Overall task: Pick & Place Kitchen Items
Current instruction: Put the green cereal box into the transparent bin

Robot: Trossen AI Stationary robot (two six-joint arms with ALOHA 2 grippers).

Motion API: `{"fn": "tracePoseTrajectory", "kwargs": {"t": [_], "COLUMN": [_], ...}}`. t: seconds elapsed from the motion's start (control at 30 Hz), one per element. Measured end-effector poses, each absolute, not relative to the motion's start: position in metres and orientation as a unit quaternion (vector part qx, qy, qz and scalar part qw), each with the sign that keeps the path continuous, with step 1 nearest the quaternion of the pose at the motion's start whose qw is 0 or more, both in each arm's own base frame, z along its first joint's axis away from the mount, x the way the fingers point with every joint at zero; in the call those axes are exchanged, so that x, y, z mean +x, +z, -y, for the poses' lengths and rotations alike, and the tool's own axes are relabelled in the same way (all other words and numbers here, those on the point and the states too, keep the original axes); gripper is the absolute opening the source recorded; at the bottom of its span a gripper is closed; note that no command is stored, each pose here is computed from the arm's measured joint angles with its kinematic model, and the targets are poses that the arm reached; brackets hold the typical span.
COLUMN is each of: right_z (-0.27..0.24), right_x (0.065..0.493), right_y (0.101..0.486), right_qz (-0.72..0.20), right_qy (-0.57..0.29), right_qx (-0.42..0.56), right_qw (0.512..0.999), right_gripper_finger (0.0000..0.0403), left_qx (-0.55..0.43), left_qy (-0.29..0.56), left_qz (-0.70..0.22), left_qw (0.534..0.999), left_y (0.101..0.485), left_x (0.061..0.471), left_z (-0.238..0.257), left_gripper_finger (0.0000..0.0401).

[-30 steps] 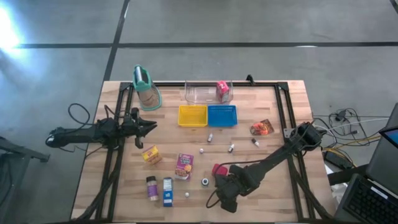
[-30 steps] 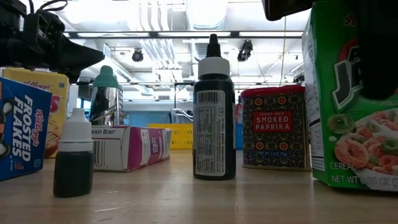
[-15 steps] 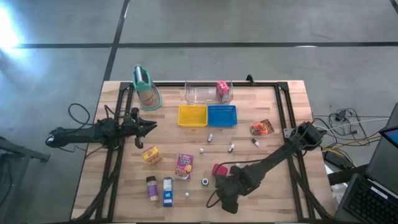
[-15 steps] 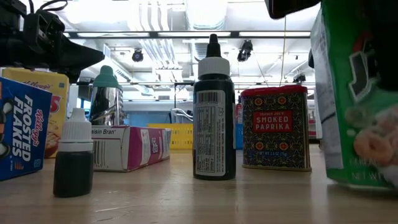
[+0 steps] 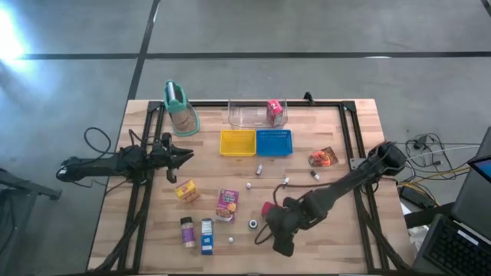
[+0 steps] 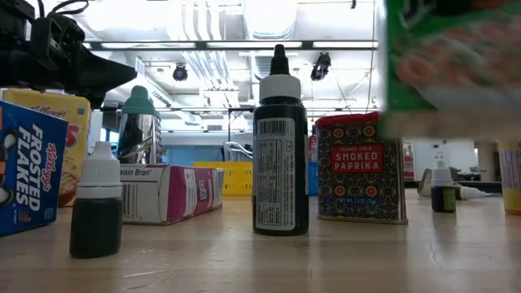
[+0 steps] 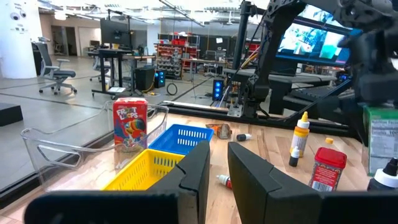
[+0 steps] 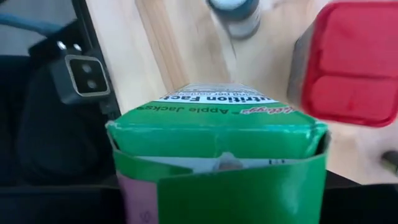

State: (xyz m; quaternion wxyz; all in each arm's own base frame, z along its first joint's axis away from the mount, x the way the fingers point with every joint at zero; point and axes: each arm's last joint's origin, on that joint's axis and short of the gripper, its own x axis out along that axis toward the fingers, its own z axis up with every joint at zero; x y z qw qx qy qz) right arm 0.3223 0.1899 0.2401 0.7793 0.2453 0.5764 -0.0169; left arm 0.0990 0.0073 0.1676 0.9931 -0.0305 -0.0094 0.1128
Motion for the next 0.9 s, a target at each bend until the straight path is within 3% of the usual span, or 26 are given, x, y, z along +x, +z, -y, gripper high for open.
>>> {"fn": "tracePoseTrajectory", "kwargs": {"t": [0.27, 0.53, 0.9], "right_z": [-0.168, -0.142, -0.094], "right_x": [0.321, 0.322, 0.337], "right_y": [0.267, 0.288, 0.292], "right_qz": [-0.544, -0.510, -0.488], "right_qy": [-0.005, 0.004, -0.030], "right_qx": [0.255, 0.250, 0.246], "right_qw": [0.799, 0.823, 0.837], "right_gripper_finger": [0.0158, 0.0176, 0.0154], "left_qx": [-0.030, -0.030, -0.030], "left_qy": [0.113, 0.113, 0.113], "left_qz": [0.009, 0.009, 0.009], "left_qw": [0.993, 0.993, 0.993], "left_y": [0.168, 0.168, 0.168], "left_x": [0.099, 0.099, 0.099], "left_z": [-0.007, -0.007, -0.007], "left_gripper_finger": [0.0065, 0.0065, 0.0065]}}
